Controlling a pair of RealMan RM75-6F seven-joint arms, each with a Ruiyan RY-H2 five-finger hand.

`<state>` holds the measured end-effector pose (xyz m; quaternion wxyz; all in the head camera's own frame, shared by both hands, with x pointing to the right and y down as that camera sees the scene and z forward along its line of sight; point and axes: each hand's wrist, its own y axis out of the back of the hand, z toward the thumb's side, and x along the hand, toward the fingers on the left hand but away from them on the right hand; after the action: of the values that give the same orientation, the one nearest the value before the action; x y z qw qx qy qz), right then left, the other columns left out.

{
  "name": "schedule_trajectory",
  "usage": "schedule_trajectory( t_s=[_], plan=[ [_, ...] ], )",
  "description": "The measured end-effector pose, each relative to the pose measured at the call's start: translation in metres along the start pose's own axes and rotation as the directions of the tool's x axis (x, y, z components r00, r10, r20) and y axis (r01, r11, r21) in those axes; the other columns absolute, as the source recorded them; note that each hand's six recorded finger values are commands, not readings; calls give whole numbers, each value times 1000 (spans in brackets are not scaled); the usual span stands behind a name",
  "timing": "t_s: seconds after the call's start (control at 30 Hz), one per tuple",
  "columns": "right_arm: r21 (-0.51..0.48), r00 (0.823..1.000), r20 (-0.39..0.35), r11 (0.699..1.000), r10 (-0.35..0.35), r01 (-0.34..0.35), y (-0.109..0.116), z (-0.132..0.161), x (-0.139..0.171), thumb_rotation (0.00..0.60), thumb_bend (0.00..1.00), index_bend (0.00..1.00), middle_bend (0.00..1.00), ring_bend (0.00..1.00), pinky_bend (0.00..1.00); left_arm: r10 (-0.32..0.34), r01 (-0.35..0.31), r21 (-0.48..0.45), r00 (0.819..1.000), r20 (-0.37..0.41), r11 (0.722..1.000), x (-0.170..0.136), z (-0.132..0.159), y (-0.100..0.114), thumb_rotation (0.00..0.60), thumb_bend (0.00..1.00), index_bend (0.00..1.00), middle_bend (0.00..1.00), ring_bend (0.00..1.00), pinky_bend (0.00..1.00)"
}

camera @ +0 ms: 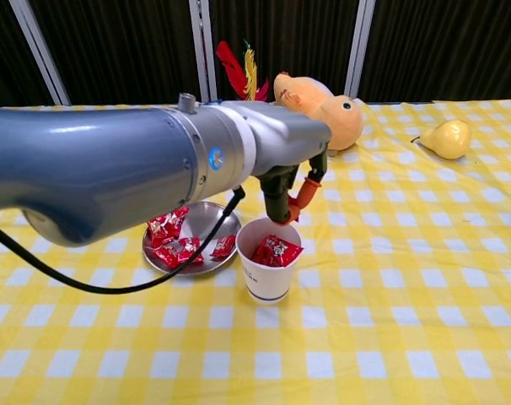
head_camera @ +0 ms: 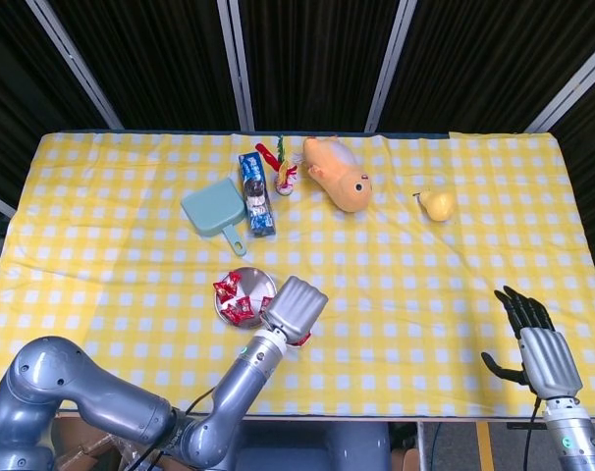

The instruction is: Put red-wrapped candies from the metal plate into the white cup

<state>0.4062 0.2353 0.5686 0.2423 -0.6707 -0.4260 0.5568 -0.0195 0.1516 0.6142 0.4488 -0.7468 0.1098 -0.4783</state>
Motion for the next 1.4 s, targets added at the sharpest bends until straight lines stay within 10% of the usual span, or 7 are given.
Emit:
schedule_trajectory(
  t_s=[1.4],
  plan=[
    [-1,1000,-4,1000,-6,6,0,1,0,600,341,0,0,0,2,-8,8,8,1000,8,1000,-17,0,-4,600,531,590,935,937,1000]
  ],
)
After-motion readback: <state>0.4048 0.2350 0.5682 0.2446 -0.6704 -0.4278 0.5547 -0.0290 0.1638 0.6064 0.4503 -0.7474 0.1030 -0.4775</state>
